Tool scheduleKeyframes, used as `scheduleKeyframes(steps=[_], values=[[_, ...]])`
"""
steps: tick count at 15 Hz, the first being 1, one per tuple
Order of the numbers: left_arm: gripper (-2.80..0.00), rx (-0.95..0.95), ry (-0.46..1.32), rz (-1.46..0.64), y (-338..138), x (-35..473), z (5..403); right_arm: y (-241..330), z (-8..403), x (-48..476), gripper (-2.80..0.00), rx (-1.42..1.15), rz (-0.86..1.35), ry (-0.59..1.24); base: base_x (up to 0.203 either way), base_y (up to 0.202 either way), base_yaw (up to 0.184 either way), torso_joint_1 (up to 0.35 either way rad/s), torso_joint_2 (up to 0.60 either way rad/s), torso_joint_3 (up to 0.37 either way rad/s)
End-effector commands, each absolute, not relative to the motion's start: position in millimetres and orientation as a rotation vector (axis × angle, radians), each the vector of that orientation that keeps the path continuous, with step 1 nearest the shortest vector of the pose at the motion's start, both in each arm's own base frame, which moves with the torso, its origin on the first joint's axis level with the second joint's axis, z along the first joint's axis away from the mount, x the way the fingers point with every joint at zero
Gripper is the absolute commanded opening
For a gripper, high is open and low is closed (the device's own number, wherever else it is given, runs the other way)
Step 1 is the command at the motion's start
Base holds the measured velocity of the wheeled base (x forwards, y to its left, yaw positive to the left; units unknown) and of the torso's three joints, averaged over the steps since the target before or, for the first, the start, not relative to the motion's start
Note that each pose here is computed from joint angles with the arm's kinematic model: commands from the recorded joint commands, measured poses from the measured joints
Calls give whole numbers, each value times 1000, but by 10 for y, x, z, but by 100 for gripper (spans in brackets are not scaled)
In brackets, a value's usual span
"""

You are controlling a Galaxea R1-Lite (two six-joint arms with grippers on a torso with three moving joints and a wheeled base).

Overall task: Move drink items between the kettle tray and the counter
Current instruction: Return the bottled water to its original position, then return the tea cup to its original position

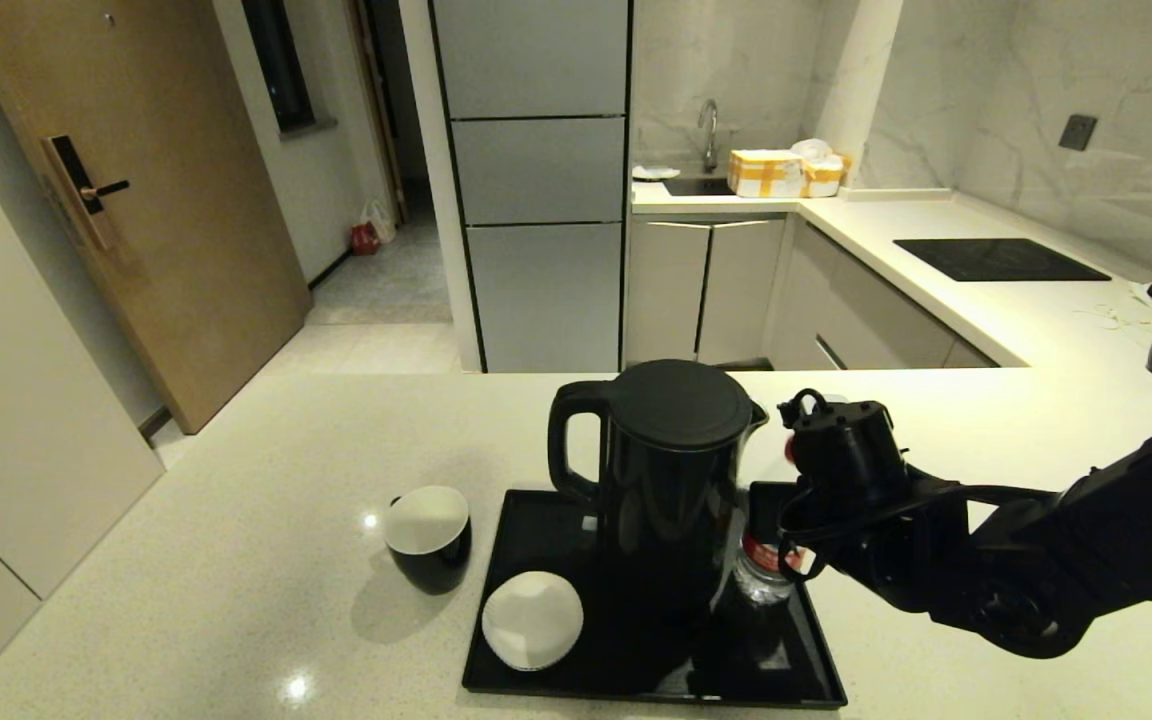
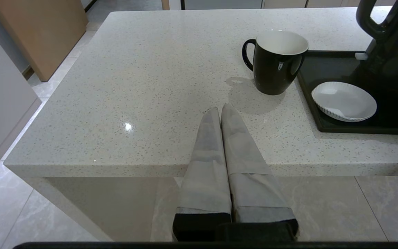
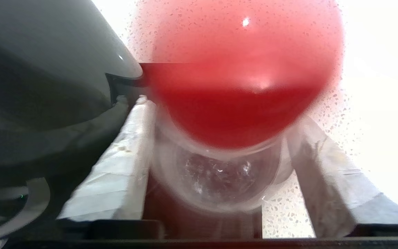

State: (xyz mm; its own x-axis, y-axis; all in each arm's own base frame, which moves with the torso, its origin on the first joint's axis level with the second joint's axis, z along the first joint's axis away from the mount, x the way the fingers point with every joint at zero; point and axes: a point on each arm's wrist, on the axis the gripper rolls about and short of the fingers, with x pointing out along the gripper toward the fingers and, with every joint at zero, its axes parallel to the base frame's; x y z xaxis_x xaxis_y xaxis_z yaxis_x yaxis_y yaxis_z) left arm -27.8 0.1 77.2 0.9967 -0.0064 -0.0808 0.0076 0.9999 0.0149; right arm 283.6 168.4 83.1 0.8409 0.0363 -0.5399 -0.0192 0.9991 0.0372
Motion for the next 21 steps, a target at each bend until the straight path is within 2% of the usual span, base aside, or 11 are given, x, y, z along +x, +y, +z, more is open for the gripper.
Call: scheduleKeyframes(steps=[1, 7, 13, 14, 17, 21], values=[[-280, 15, 80, -8, 1, -280, 772, 1668, 862, 2810, 0, 36, 30, 564, 0, 0, 0, 0, 0, 0], [-280, 15, 80, -7, 1, -280, 772, 1603, 962, 2710, 0, 45, 34, 550, 0, 0, 0, 0, 0, 0], [-280, 15, 80, -7, 1, -280, 772, 1252, 1491, 2353, 0, 97, 29, 493, 0, 0, 0, 0, 0, 0], [-280, 15, 80, -7, 1, -280, 772, 1155, 1631, 2244, -280, 114, 27, 469, 0, 0, 0, 0, 0, 0], [-280, 16, 80, -8, 1, -280, 772, 818, 2033, 1821, -280, 165, 3, 392, 0, 0, 0, 0, 0, 0], [-280, 15, 80, -7, 1, -280, 772, 278, 2531, 904, -280, 209, -74, 342, 0, 0, 0, 0, 0, 0]])
